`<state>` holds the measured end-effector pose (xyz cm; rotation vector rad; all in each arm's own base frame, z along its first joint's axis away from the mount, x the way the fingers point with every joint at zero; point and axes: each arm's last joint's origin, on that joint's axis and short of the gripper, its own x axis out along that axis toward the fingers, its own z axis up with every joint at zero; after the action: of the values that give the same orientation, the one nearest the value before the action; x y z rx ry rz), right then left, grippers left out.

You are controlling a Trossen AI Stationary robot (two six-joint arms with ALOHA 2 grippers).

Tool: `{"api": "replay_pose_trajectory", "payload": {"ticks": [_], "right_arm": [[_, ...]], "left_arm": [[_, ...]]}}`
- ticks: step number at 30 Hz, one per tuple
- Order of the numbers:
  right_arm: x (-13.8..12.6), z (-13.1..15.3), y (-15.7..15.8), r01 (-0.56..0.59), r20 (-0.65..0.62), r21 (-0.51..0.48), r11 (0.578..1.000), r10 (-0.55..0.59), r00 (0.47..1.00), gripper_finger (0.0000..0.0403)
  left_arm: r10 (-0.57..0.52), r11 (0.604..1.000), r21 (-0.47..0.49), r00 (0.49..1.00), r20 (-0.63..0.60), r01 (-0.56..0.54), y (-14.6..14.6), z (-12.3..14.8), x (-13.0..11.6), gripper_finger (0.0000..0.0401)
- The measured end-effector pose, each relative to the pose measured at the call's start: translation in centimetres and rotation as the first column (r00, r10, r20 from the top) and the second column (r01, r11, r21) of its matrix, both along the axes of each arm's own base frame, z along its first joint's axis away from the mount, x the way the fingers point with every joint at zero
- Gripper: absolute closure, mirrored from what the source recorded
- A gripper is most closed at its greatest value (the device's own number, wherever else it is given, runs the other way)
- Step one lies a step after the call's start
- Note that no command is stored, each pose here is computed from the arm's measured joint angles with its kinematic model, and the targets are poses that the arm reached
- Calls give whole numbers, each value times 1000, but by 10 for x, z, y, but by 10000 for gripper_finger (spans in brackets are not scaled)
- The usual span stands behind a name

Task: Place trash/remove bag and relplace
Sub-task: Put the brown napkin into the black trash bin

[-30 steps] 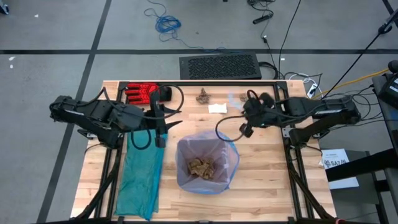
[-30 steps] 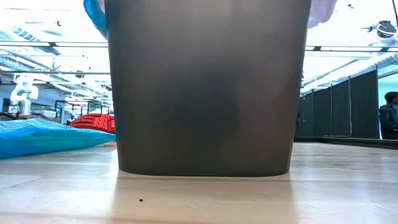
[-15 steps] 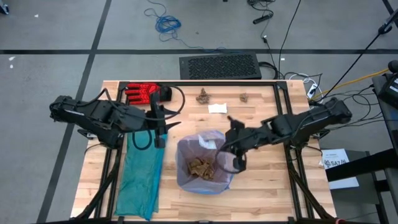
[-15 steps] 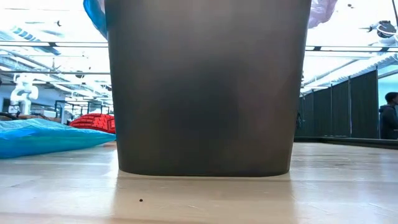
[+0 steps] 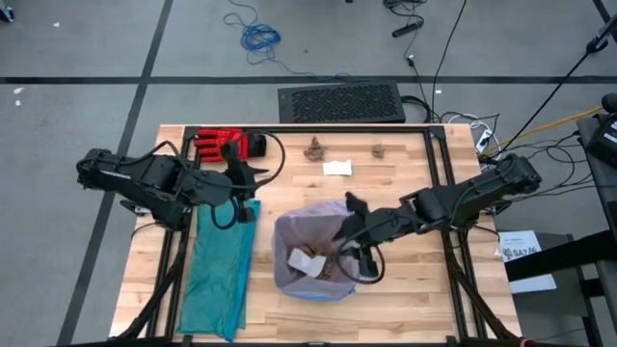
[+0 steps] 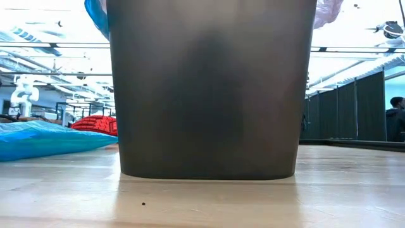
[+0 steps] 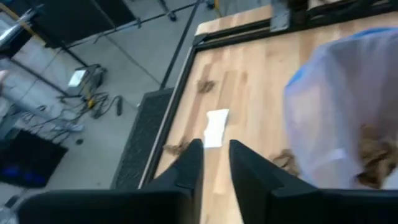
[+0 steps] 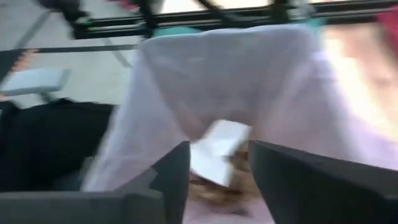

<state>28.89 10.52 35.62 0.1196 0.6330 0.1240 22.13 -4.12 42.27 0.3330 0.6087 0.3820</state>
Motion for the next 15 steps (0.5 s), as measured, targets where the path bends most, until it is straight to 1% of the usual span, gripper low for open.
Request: {"api": "replay_pose_trajectory", "payload": {"ticks": [2,4,6,8,11,13,14,15], "right_arm": [[-10,7,-13,72,-2,-45,996,-72,997,222],[-21,15,-30,166,4,-90,982,-166,986,211],[-34,22,-51,275,5,-131,953,-277,961,210],[-46,24,-76,388,-24,-178,904,-398,917,214],[-60,22,-118,520,-93,-247,818,-554,827,221],[-66,19,-144,575,-137,-290,765,-628,766,224],[-68,16,-158,590,-163,-307,747,-652,740,225],[-70,12,-171,595,-187,-302,745,-658,729,226]], "left_arm": [[36,999,11,999,-29,-35,7,-10,3,358],[68,998,22,995,-75,-67,14,-23,7,386],[88,996,21,989,-117,-86,20,-38,10,395],[100,995,12,987,-123,-99,24,-49,14,396],[85,996,-30,993,-77,-87,31,-56,14,399],[38,997,-67,999,7,-37,34,-53,13,399],[11,997,-78,999,44,-8,35,-52,11,399],[-11,996,-90,997,72,18,37,-51,7,400]]}}
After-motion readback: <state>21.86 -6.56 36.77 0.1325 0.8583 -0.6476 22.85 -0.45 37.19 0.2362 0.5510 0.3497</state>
